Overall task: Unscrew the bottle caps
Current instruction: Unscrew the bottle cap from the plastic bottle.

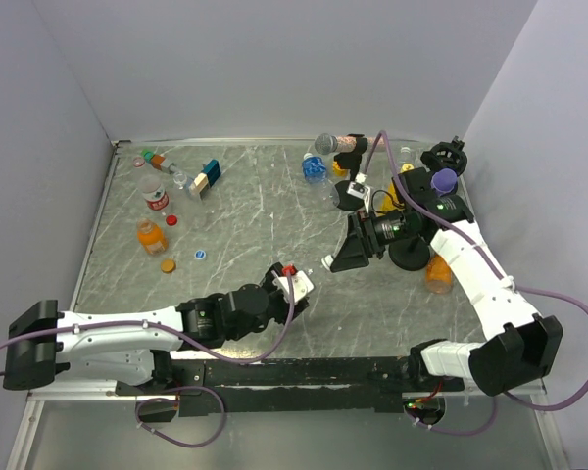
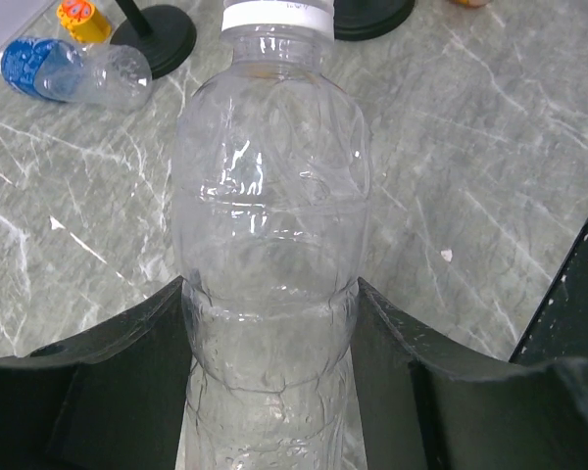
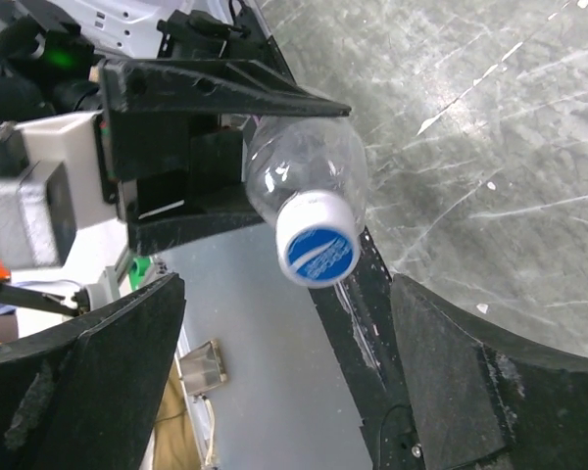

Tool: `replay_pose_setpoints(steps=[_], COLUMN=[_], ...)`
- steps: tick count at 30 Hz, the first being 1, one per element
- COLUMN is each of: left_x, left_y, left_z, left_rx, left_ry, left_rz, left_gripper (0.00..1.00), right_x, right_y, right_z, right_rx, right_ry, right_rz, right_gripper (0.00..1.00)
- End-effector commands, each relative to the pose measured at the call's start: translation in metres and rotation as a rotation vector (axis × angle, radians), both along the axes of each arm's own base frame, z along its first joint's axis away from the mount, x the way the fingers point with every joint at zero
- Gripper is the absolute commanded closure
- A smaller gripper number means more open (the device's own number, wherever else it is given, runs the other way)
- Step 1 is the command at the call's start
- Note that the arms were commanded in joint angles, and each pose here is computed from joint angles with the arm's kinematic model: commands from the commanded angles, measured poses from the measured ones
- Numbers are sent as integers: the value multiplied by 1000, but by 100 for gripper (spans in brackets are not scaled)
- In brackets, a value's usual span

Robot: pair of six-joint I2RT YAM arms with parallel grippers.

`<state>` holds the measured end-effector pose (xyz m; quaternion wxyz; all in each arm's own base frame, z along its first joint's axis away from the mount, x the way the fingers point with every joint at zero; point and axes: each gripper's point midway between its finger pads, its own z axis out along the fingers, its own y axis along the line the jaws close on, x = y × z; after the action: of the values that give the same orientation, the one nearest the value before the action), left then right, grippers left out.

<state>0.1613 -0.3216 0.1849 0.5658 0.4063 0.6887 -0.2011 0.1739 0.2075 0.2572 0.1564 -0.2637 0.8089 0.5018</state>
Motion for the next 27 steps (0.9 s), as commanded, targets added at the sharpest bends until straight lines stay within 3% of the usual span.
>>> replay_pose_setpoints(steps=[1, 14, 17, 23, 27], left_x=[3, -3, -3, -5, -16], left_y=[-15, -22, -22, -19, -17], left_z=[39, 34, 32, 32, 30], left_rx=[-107, -93, -87, -97, -122], left_ry=[-48, -41, -39, -33, -14], left_rz=[13, -19, -19, -25, -86], left_gripper=[99, 99, 99, 99, 99], right_x=[4, 11, 9, 6, -2], right_y=[7, 10, 10, 10, 9], right_z=[-1, 3, 6, 7, 12], right_rx=[10, 25, 38, 43, 68], right_ry=[28, 19, 16, -3, -112], right_rz=[-3, 0, 10, 37, 135], right_gripper=[11, 33, 43, 73, 82])
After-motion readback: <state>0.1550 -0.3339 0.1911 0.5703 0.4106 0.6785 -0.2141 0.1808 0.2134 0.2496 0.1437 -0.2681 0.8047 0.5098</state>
